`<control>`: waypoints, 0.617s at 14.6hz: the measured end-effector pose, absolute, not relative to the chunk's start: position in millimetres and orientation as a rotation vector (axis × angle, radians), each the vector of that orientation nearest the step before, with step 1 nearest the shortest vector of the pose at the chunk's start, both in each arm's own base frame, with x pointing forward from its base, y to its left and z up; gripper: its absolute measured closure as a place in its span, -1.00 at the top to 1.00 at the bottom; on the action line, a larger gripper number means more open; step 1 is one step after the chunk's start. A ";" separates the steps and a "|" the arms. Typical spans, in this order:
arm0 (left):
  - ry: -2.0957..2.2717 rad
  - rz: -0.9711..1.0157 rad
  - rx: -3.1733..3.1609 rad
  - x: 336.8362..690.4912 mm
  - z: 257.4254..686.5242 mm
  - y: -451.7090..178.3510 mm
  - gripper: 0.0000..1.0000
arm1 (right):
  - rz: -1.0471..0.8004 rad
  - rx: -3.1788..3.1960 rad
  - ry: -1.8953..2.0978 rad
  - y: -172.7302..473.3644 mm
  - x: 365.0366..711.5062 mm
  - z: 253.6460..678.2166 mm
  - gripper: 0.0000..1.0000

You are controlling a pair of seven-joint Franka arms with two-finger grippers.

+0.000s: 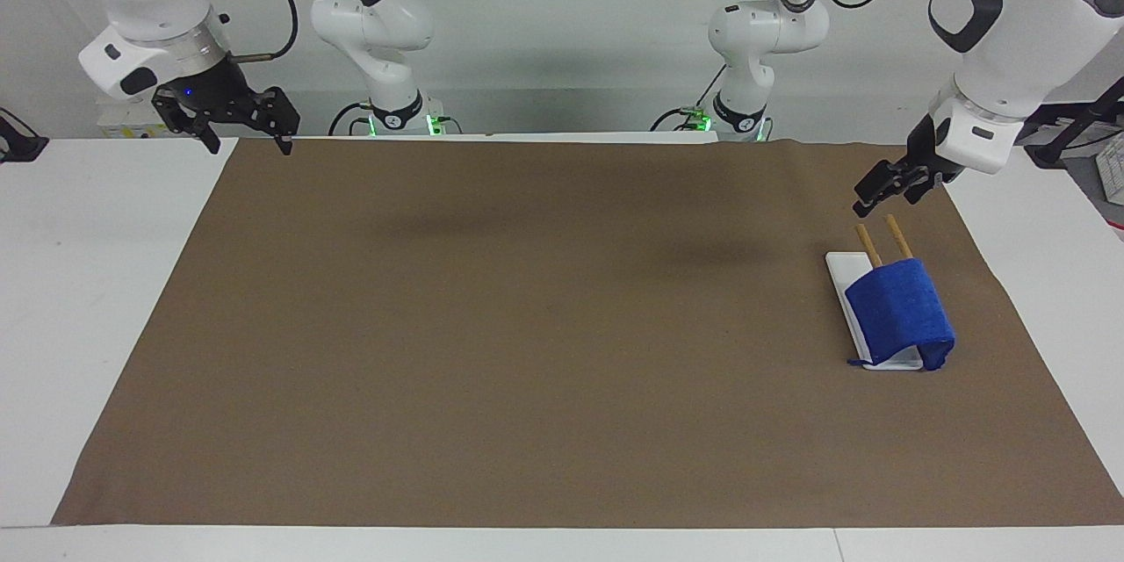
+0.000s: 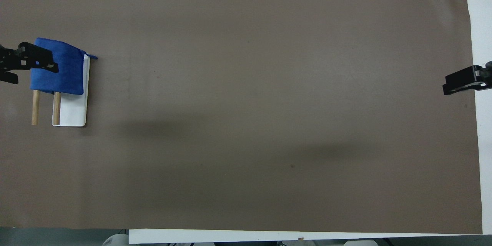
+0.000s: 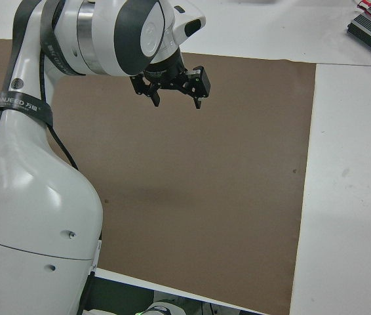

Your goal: Right arm passes towel to left arm to hang

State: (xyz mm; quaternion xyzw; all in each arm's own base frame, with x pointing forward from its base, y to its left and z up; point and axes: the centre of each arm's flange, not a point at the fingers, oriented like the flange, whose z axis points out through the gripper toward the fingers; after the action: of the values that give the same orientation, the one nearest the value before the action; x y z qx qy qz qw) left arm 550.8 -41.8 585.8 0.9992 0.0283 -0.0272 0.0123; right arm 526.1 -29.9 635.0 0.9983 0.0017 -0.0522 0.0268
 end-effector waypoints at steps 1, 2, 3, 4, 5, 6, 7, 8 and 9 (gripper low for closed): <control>0.011 -0.102 3.121 548.8 588.8 -43.0 1.00 | -0.161 3.084 0.005 -29.8 526.1 635.0 1.00; -0.033 -0.112 3.122 547.5 590.6 -45.9 1.00 | -0.161 3.084 0.006 -29.7 526.2 635.0 1.00; -0.056 -0.111 3.123 547.0 592.3 -49.5 1.00 | -0.161 3.085 0.006 -29.7 526.2 635.0 1.00; -0.074 -0.101 3.123 546.9 595.3 -54.2 1.00 | -0.161 3.085 0.006 -29.7 526.2 635.0 1.00; -0.088 -0.090 3.123 546.8 598.7 -58.4 1.00 | -0.161 3.085 0.006 -29.6 526.2 635.0 1.00; -0.096 -0.082 3.123 546.7 601.4 -61.3 1.00 | -0.161 3.085 0.006 -29.6 526.2 635.0 1.00; -0.099 -0.078 3.124 546.7 602.6 -62.4 1.00 | -0.161 3.085 0.006 -29.6 526.2 635.0 1.00; -0.098 -0.078 3.124 546.8 602.5 -61.7 1.00 | -0.161 3.085 0.006 -29.6 526.2 635.0 1.00; -0.094 -0.079 3.124 547.0 602.3 -60.2 1.00 | -0.161 3.086 0.006 -29.6 526.2 635.0 1.00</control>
State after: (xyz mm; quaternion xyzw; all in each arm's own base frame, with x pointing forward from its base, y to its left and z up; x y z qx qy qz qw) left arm 547.0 -60.2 602.3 0.9992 -0.0300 -0.0252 0.0077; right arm 526.2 -29.6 635.0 0.9983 0.0019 -0.0522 0.0259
